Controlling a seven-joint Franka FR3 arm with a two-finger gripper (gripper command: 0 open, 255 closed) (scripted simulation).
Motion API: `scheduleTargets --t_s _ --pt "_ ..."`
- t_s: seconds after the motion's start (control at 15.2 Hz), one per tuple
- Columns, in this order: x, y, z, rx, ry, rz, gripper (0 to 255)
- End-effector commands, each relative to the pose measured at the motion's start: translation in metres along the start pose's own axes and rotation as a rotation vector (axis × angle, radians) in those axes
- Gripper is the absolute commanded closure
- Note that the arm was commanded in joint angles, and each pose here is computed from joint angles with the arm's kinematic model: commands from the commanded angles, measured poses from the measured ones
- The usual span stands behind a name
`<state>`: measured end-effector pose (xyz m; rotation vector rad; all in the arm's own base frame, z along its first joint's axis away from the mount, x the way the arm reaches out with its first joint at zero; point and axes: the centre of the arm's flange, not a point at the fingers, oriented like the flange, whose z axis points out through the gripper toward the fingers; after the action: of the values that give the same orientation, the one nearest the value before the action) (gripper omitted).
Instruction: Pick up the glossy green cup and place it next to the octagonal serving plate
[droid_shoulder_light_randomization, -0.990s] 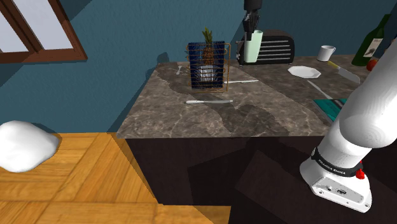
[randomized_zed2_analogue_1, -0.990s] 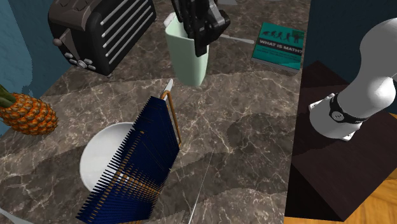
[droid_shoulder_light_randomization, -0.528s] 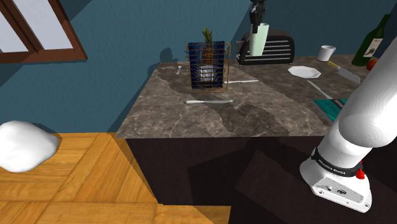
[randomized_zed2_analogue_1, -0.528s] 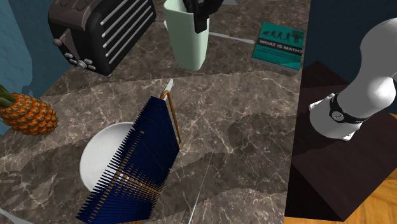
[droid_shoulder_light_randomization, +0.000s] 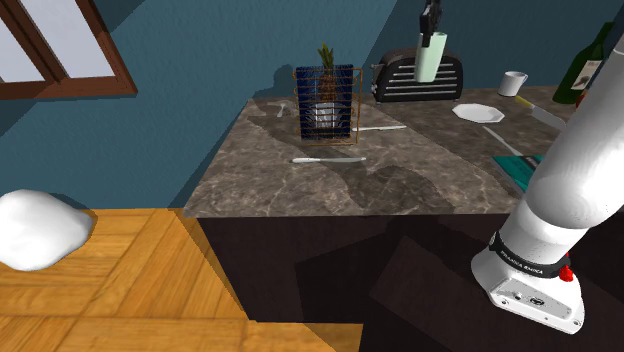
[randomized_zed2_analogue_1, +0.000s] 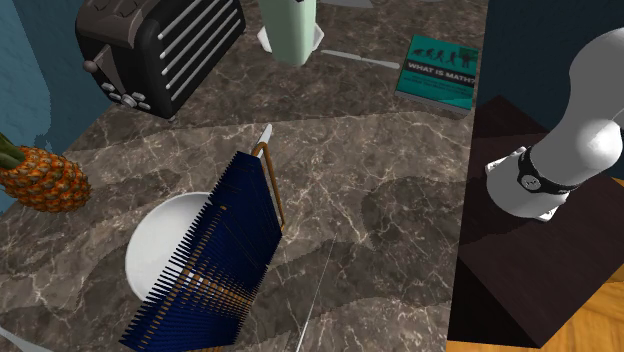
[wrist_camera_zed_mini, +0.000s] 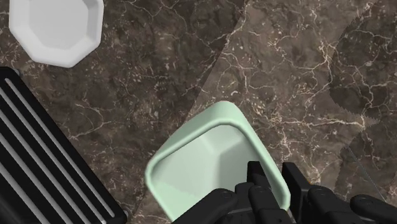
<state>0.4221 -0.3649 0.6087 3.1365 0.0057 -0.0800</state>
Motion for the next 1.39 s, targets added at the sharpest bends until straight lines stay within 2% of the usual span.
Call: scheduleTargets --t_s 0.0,1.12,1.32 --pt "-0.010 0.024 0.000 -0.001 0.000 -0.002 255" --pt "-0.103 0.226 0.004 -0.001 0.000 -0.002 255" --pt "-0.102 0.226 0.020 -0.001 0.000 -0.002 255"
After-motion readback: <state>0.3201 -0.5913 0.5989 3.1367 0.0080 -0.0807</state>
